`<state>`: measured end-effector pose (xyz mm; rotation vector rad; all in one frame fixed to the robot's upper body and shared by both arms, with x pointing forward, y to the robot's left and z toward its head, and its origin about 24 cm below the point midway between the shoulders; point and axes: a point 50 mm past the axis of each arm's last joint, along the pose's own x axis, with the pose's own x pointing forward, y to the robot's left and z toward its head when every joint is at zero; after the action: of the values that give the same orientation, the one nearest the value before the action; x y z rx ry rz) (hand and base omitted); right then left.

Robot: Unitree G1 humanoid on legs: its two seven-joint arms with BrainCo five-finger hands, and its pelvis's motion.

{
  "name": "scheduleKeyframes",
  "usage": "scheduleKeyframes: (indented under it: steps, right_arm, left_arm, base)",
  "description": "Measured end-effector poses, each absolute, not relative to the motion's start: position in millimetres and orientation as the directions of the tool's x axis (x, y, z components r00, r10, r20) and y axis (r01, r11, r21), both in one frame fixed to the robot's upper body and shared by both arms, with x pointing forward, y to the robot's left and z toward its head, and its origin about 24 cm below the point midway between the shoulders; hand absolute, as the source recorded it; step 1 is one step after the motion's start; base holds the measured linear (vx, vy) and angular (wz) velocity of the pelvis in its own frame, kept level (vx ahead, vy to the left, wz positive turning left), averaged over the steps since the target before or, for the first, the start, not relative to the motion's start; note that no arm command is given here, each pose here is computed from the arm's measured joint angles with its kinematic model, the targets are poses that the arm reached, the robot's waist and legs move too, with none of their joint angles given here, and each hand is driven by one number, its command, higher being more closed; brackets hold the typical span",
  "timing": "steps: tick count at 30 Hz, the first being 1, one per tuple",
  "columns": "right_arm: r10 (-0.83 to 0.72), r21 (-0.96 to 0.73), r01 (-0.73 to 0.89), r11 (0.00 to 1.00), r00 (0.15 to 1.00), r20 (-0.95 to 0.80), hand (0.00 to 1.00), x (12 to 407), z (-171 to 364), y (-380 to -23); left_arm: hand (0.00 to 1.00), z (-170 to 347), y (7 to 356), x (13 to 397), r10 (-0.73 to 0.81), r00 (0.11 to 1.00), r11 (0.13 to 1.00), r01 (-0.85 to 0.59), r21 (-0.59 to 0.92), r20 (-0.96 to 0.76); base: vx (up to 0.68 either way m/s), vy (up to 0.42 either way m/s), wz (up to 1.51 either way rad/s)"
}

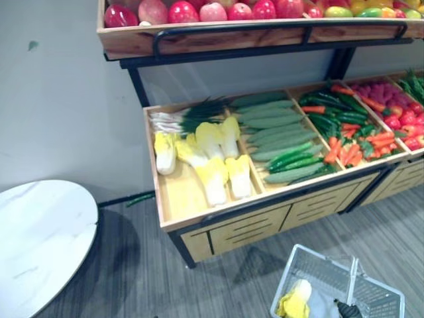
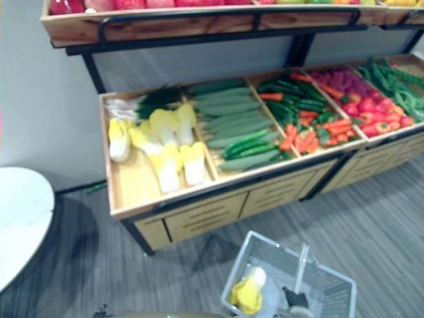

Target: Pick vegetable in the basket

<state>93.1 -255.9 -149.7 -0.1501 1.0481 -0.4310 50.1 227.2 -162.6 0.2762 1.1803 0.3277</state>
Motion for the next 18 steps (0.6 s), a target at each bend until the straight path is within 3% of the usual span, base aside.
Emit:
scheduleKeyframes:
  steps: [6,11,18]
  right_arm:
    - [-0.447,-0.308,0.354,0.883,0.436,-0.781,1.0,98,-145,-264]
    - [-0.437,-0.269,0.368,0.89,0.516,-0.737,1.0,124,-137,-258]
    - [-0.428,-0.277,0.348,0.896,0.506,-0.749,1.0,122,-139,-258]
  left_arm:
    - [0.0,-160,226,70,0.343,0.417,0.927,-0.007,0.375,-0.842]
    - [0.0,-155,243,77,0.375,0.432,0.91,-0.002,0.414,-0.82]
    - [0.0,-153,249,72,0.391,0.423,0.908,-0.03,0.418,-0.818]
  base:
    - [-0.05,0.062,-0.36]
    - [-0.12,0.117,-1.18]
    - [-0.02,-0.027,-1.26]
